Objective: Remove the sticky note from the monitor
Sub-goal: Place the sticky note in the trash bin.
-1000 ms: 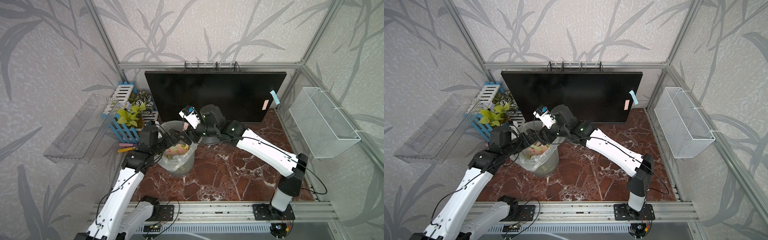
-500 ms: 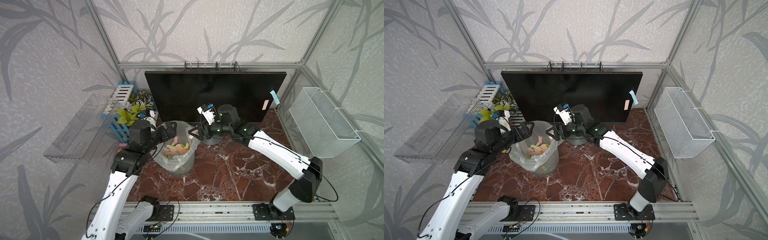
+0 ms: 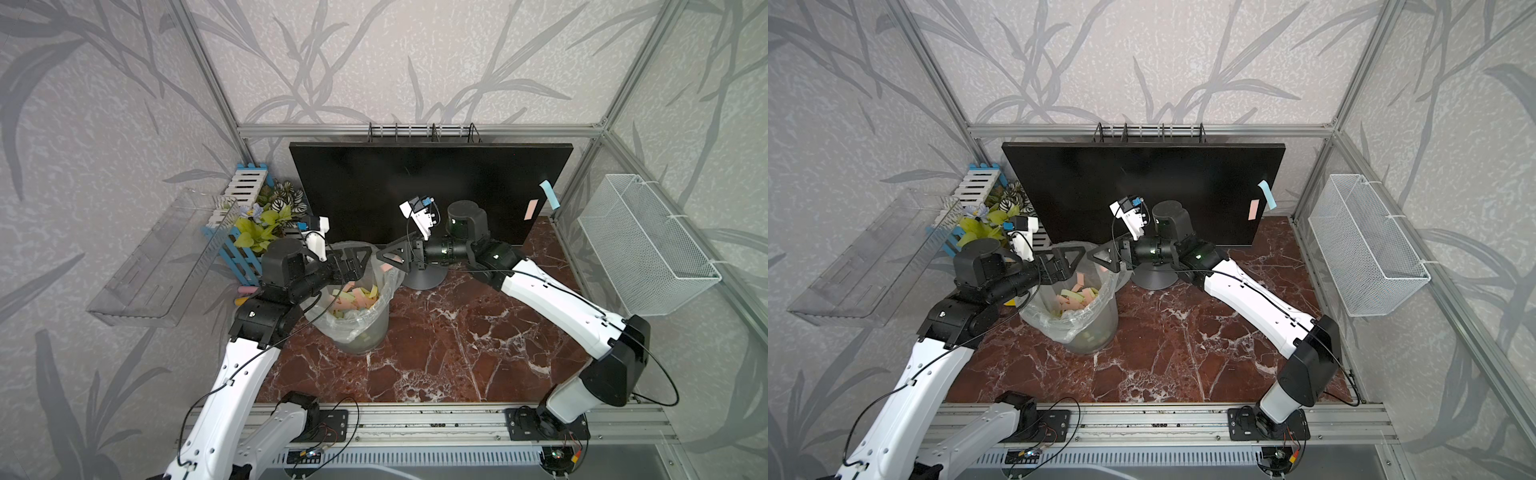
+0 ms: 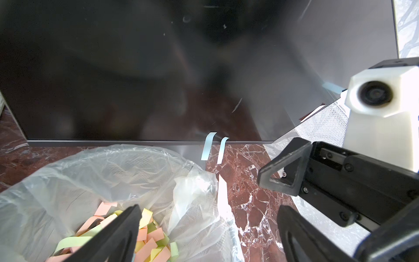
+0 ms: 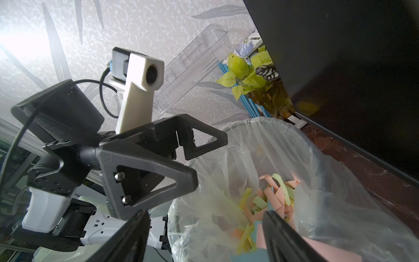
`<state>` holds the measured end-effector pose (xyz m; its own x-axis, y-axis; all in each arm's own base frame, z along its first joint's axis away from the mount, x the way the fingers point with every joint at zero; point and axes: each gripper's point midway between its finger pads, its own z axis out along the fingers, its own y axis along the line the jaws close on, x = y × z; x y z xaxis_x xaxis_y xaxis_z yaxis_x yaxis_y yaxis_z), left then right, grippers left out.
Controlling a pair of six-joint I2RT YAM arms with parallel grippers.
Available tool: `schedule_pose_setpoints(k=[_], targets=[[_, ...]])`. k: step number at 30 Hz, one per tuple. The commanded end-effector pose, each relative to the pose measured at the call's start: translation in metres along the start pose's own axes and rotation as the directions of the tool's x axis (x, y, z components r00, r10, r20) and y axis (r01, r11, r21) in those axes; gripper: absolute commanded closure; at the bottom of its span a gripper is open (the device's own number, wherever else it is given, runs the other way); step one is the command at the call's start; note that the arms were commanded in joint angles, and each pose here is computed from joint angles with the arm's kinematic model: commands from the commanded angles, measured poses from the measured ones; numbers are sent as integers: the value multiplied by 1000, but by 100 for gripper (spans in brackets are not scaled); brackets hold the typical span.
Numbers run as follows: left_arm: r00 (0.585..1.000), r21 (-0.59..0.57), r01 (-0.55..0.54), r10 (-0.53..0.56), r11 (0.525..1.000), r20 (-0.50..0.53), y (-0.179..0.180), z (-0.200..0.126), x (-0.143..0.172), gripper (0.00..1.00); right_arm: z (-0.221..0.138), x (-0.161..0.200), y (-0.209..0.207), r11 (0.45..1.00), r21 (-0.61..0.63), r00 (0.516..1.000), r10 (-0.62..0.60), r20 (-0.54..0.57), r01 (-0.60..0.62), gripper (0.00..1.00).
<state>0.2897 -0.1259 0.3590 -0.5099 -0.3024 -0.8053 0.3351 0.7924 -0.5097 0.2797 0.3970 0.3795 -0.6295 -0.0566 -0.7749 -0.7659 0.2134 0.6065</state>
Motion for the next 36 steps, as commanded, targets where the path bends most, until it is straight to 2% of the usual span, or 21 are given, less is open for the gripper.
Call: schedule_pose_setpoints(k=[1, 9, 13, 19, 28, 36], targets=[[999, 31, -3, 2, 1000, 35, -6, -3, -5, 0, -22, -16, -3, 999, 48, 997, -11, 76, 7, 17], [999, 26, 8, -9, 1000, 38, -4, -3, -4, 0, -55, -3, -67, 970, 214, 983, 80, 163, -115, 18], [999, 30, 17, -18, 999, 42, -4, -3, -4, 0, -58, 5, -82, 960, 226, 976, 127, 178, -166, 18], [998, 41, 28, -30, 999, 51, -7, -4, -6, 0, -44, 11, -96, 952, 212, 969, 192, 153, -222, 18], [996, 46, 33, -37, 998, 75, -9, -10, -10, 0, -1, 17, -83, 963, 176, 978, 196, 67, -205, 18], [994, 36, 41, -44, 999, 98, -8, -13, -14, 0, 33, 18, -27, 989, 109, 994, 108, -22, -105, 18]])
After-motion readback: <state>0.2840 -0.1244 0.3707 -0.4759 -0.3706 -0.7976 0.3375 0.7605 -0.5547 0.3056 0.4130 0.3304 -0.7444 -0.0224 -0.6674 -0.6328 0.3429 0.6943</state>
